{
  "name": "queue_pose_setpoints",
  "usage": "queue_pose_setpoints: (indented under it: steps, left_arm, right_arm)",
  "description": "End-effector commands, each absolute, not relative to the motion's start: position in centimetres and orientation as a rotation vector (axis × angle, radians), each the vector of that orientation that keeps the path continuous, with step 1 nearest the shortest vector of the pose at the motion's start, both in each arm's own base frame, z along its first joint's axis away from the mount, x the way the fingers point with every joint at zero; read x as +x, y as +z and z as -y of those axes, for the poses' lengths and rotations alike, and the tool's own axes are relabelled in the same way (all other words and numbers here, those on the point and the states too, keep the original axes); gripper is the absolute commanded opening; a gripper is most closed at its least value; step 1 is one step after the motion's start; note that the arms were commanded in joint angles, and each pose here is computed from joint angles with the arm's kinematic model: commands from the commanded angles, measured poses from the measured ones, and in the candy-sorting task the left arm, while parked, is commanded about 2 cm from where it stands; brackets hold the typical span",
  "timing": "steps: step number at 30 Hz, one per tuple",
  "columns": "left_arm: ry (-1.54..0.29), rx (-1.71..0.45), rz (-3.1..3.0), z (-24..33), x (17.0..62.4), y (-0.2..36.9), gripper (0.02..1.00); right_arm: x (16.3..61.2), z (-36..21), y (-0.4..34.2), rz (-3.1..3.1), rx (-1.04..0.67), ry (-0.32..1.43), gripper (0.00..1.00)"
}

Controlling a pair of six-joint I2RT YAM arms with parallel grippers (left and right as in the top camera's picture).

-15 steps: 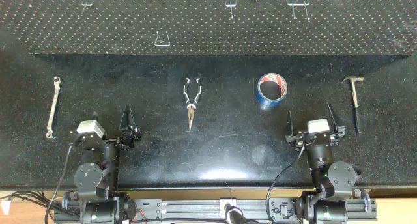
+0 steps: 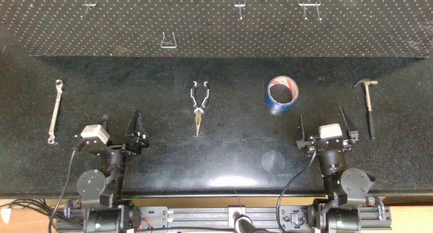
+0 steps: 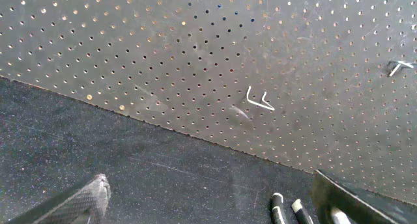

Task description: Place Tools Onto Pegboard

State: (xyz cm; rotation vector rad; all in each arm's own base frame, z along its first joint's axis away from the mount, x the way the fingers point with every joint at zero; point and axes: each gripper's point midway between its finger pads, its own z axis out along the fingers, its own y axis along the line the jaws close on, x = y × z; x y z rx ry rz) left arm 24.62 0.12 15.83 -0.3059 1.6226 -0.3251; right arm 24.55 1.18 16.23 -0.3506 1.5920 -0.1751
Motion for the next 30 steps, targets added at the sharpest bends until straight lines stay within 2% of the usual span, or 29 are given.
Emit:
queue_pose_setpoints:
  steps: [1,22,25,26,27,30]
  left_arm:
    - [-0.359,-0.292,-1.626,0.4,24.6,15.8,0.993]
    - [-0.359,-0.293,-1.632,0.4,24.6,15.6,0.993]
    - [-0.449,-0.309,-1.918,2.2,22.8,12.8,0.993]
    - [-0.41,-0.36,-2.069,1.7,20.7,12.4,0.993]
    - [-0.355,-0.305,-2.168,1.4,19.3,13.1,0.993]
    - [-0.111,-0.177,-2.433,-3.3,18.7,16.3,0.993]
  right_arm:
    - [24.5,-1.1,16.2,-1.589,-0.35,-0.188,0.976]
    - [24.5,-1.1,16.2,-1.589,-0.35,-0.188,0.976]
    - [24.5,-1.1,16.2,-1.589,-0.35,-0.188,0.976]
    - [24.5,-1.1,16.2,-1.589,-0.35,-0.188,0.976]
    - [24.5,-1.1,16.2,-1.589,-0.35,-0.188,0.976]
    - [24.5,-1.1,16.2,-1.589,-0.35,-0.188,0.976]
